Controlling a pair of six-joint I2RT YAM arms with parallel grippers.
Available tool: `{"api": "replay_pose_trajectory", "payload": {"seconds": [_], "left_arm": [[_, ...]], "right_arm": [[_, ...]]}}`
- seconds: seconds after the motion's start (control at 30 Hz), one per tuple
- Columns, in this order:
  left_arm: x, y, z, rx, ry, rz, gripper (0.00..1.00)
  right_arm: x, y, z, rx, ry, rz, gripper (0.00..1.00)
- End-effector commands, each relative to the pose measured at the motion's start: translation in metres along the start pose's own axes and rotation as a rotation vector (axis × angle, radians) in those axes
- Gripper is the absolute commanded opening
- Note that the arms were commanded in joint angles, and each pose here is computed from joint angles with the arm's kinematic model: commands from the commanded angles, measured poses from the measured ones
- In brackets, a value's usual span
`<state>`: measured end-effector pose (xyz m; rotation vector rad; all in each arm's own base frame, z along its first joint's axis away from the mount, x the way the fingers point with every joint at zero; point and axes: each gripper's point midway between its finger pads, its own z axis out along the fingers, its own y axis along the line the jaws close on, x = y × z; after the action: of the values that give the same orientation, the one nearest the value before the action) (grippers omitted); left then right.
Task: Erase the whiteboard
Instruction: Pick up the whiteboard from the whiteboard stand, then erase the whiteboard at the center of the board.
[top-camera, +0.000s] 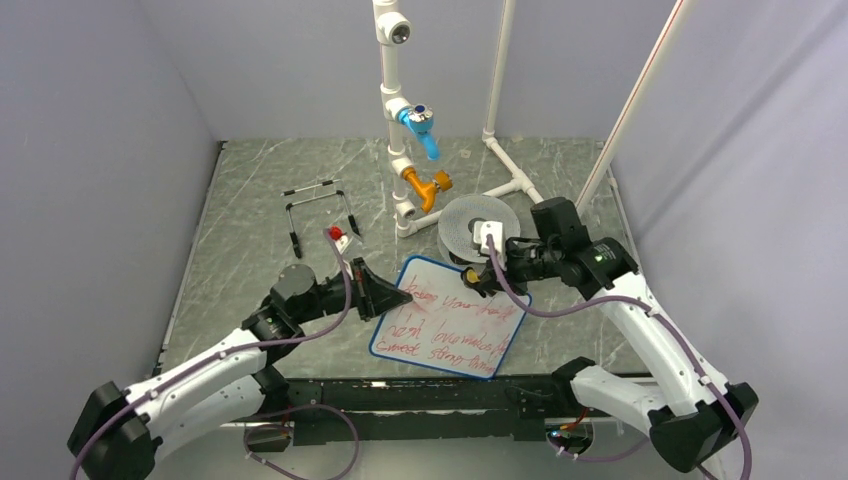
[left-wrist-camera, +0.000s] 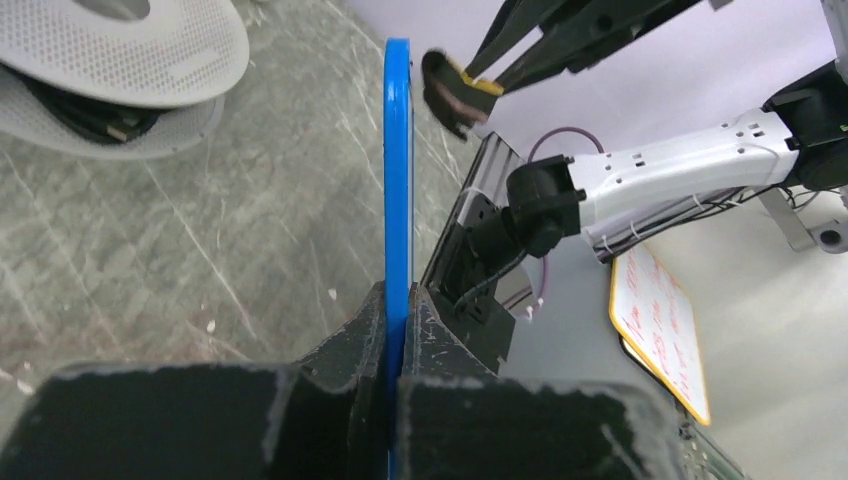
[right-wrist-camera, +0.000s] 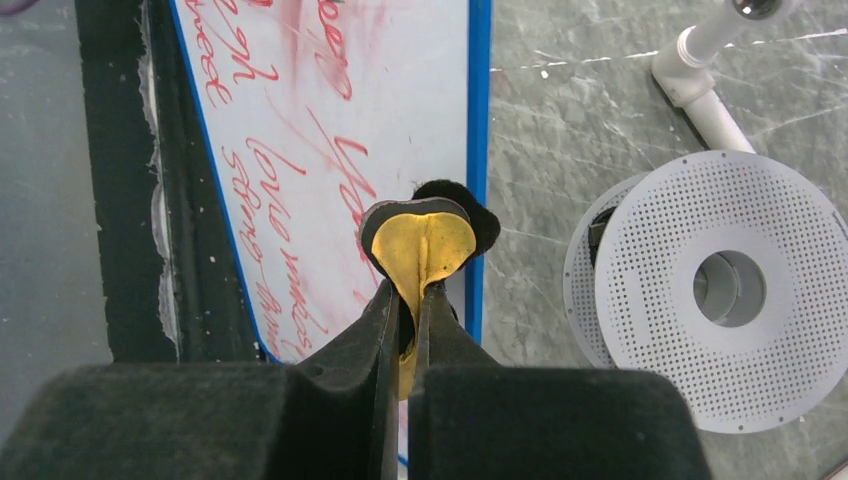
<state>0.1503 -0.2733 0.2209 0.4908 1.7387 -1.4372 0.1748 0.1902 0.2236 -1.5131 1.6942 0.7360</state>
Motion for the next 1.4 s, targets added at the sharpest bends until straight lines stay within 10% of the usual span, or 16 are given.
{"api": "replay_pose_trajectory", "payload": {"seconds": [0.0,0.43,0.63,1.03,1.37], "left_arm": [[-0.065,-0.028,0.014,0.074,-0.301,0.172,0.0],[-0.071,0.006,0.025,-0.072,-0.452,0.13,0.0],[-0.053,0.012,0.035,-0.064,-0.376,0.145,0.0],[-0.034,0.011,0.025,-0.039,-0.339,0.093,0.0],[-0.022,0.012,0.019,-0.014,-0.348,-0.011,0.0]], "right_arm": [[-0.003,-0.018,0.014,0.086,0.026,-0.048,0.0],[0.017,-0.03,0.077,0.227,0.186,-0.197,0.0],[0.004,-0.091,0.056,0.555,0.166,-0.129,0.0],[-0.016,-0.015,0.099,0.134,0.09,-0.21,0.0],[-0.019,-0.101,0.056,0.513,0.046,-0.019,0.0]]}}
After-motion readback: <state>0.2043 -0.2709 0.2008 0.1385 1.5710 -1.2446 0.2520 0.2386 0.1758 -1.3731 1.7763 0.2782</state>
